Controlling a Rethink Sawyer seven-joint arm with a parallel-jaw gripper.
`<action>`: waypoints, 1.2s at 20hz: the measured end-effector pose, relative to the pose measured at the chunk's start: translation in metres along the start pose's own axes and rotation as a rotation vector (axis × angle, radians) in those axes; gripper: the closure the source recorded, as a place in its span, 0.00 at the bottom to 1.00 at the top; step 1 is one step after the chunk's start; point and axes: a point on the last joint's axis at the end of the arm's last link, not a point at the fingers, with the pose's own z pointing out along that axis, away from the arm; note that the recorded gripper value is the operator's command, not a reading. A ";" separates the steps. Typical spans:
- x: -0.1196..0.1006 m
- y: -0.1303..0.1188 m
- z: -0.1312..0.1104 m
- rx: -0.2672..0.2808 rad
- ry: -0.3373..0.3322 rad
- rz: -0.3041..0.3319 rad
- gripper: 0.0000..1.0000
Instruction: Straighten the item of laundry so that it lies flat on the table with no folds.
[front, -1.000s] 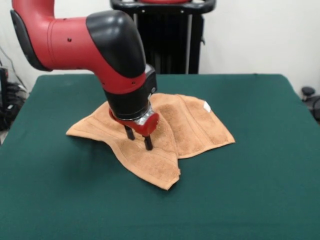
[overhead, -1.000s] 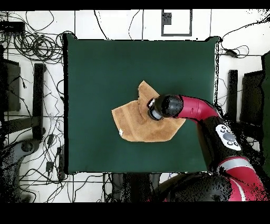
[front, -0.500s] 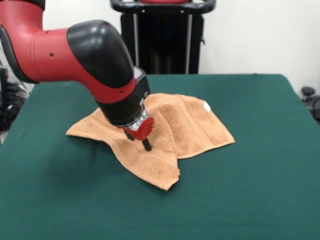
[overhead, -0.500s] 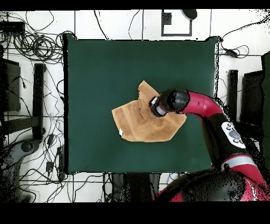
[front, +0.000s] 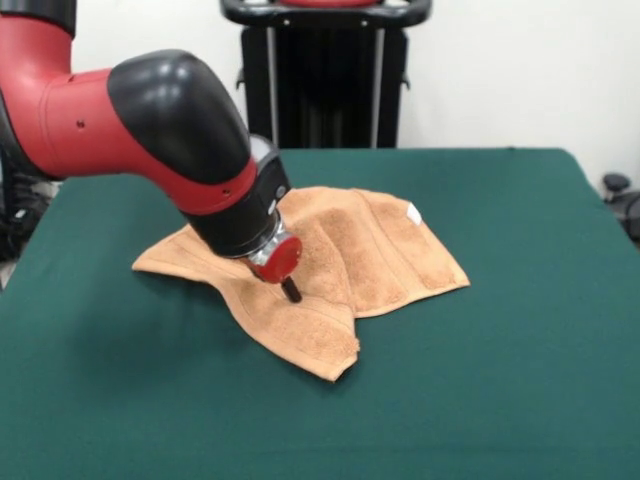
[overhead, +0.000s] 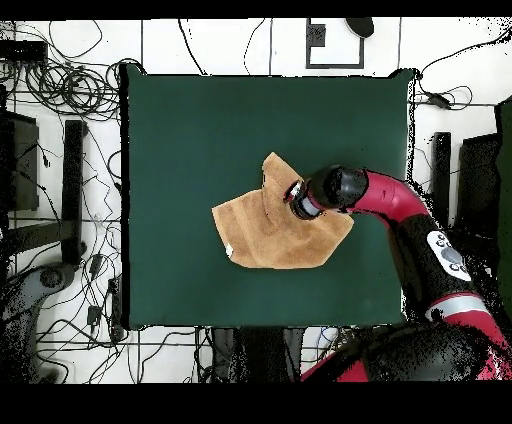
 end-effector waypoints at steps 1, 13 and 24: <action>0.000 0.000 0.000 -0.001 0.002 -0.001 0.00; -0.004 -0.003 -0.001 -0.017 0.024 -0.011 0.00; -0.010 -0.003 -0.001 -0.017 0.067 -0.004 0.00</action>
